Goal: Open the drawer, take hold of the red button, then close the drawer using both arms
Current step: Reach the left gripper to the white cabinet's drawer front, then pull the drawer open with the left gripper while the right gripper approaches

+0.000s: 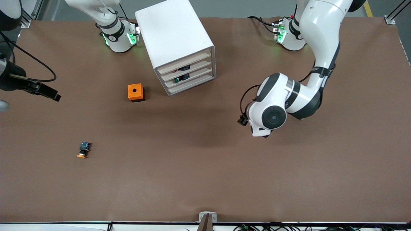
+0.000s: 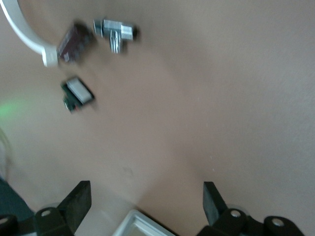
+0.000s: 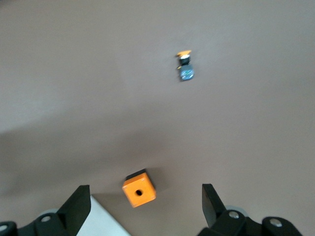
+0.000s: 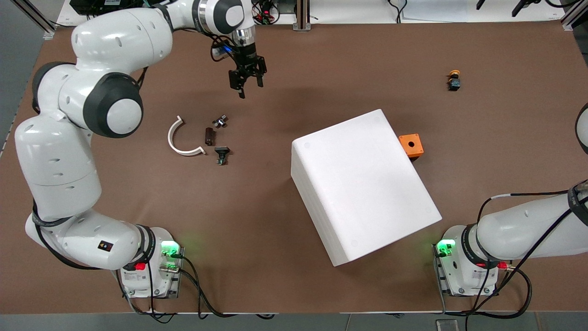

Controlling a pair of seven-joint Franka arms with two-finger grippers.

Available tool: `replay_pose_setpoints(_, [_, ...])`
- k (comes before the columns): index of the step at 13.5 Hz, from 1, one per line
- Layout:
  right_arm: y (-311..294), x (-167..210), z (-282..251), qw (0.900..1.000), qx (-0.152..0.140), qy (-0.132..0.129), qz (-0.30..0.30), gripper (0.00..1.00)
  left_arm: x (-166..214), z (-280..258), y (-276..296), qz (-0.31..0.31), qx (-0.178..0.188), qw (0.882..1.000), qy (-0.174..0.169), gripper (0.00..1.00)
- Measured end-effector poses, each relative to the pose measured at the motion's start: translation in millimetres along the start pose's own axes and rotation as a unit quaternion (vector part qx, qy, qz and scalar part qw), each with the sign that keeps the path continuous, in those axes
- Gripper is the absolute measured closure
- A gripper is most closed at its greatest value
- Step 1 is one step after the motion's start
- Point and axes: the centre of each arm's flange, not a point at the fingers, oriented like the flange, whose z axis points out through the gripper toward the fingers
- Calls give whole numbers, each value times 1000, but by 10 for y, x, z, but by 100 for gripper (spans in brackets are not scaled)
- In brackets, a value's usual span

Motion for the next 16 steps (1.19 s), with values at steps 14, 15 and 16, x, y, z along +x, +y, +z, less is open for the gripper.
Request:
replay_pose_setpoints(14, [-873,-277,350,995,-12,-37,92,0,-875,1242,385,-314,158,902,-251,4])
replay_pose_setpoints(15, [-939,-299,379,993,-15,-38,110,0,-1008,1346,391,-333,175,891,-254,4])
replay_pose_setpoints(16, [-1043,-343,408,991,-18,-38,130,0,-1130,1446,390,-350,191,882,-252,4])
